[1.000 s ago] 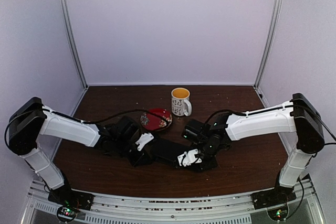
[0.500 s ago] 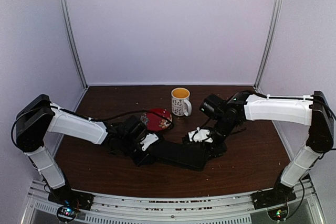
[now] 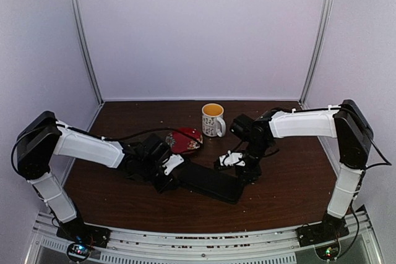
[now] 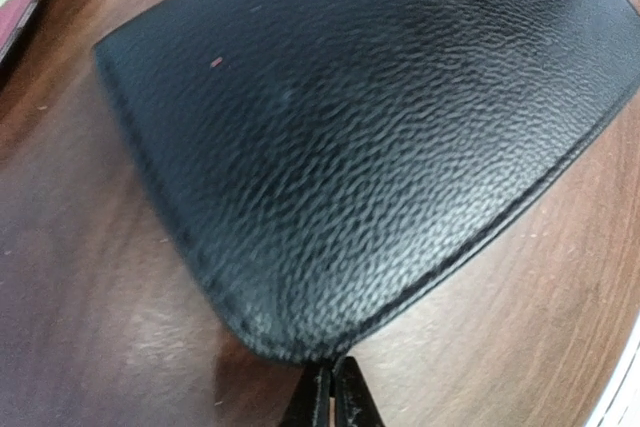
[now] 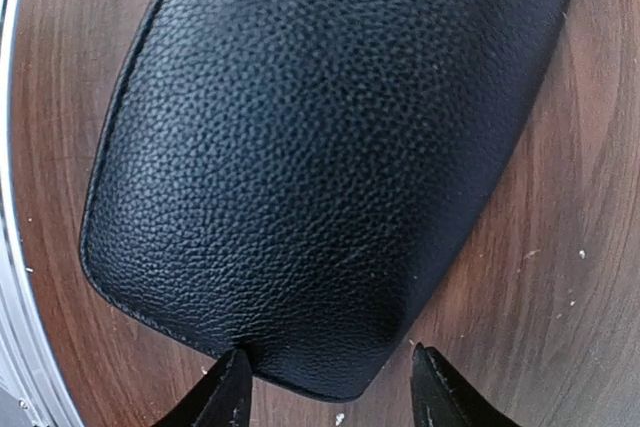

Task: Sort the hair-cutting tools

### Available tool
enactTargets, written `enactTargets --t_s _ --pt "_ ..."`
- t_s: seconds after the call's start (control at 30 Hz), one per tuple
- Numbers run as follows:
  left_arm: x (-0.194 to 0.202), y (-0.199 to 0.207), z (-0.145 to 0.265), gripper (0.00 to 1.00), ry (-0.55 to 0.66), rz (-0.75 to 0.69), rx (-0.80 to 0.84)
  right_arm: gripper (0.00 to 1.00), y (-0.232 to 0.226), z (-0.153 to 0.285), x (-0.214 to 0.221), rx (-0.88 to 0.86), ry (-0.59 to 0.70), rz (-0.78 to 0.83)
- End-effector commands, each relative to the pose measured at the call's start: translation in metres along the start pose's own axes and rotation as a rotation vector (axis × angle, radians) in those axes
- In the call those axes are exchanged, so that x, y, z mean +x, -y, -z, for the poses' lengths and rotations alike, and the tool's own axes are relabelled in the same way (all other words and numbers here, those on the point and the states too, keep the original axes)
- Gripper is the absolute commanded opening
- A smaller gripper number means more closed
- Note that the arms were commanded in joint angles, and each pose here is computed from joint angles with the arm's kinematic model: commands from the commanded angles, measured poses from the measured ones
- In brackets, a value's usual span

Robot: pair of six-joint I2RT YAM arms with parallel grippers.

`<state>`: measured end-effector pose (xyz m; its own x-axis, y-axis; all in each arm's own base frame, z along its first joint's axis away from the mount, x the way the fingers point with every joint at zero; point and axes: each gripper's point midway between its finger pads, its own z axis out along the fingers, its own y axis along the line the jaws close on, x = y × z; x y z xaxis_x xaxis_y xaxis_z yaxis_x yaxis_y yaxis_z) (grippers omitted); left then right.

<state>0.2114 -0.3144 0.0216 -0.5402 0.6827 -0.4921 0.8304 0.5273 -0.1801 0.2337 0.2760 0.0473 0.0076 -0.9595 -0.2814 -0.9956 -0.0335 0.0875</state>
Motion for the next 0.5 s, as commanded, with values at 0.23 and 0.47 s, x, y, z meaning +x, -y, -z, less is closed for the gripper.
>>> enactTargets --t_s 0.23,0.47 --pt "-0.023 -0.042 0.015 0.0 0.043 0.009 -0.118 0.55 -0.075 -0.003 -0.015 -0.221 0.018 0.053" --pt "-0.02 -0.043 0.01 0.0 0.019 0.001 -0.116 0.55 -0.09 0.001 -0.033 -0.191 0.03 0.086"
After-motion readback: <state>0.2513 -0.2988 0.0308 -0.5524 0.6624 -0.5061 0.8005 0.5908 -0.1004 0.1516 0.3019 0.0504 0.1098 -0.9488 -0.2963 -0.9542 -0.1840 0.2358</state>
